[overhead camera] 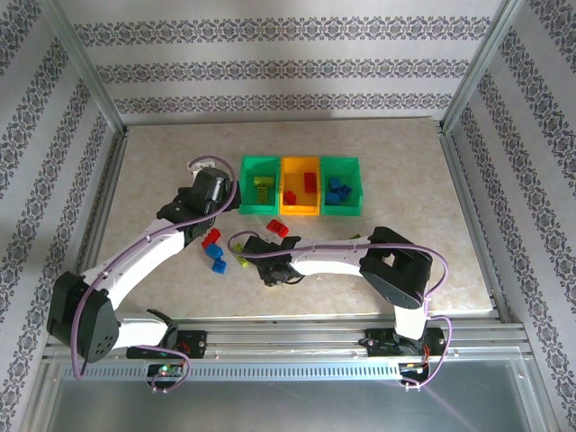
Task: Sort the legos into containers by color
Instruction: Pick up the lego from the bottom-center of the table, then place the lego in the container.
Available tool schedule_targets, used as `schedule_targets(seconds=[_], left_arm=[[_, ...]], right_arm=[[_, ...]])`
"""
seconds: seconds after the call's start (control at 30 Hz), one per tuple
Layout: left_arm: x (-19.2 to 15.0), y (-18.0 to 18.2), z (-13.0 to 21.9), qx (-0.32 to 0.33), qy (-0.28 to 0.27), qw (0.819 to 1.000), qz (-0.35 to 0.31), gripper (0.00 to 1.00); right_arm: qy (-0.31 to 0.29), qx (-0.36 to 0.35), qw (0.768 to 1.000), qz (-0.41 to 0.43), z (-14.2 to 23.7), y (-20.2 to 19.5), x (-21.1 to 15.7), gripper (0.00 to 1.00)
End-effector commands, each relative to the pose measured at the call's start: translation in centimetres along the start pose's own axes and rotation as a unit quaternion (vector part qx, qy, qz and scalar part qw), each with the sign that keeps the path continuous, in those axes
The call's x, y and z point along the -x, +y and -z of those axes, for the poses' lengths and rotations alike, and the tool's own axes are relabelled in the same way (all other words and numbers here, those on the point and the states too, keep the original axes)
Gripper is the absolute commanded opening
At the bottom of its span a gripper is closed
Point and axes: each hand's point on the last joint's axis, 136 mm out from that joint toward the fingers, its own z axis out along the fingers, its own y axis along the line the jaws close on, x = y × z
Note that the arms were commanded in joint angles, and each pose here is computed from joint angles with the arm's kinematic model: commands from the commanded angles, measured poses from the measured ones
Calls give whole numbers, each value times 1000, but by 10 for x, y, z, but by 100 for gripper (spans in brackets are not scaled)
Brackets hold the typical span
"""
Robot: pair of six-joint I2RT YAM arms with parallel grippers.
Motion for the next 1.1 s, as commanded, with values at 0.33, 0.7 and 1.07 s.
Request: schedule_targets(seconds=[0.33,0.7,1.07], left_arm=[[-18,15,-2,10,10,1000,23,100],[-28,16,-1,4,24,999,31,100],[-42,10,1,-24,41,998,50,100]], right_arm=[[-117,-81,988,-59,67,-97,63,22],[-196,-96,964,-152,106,-175,131,21],[-185,-74,962,-187,92,-225,182,21]])
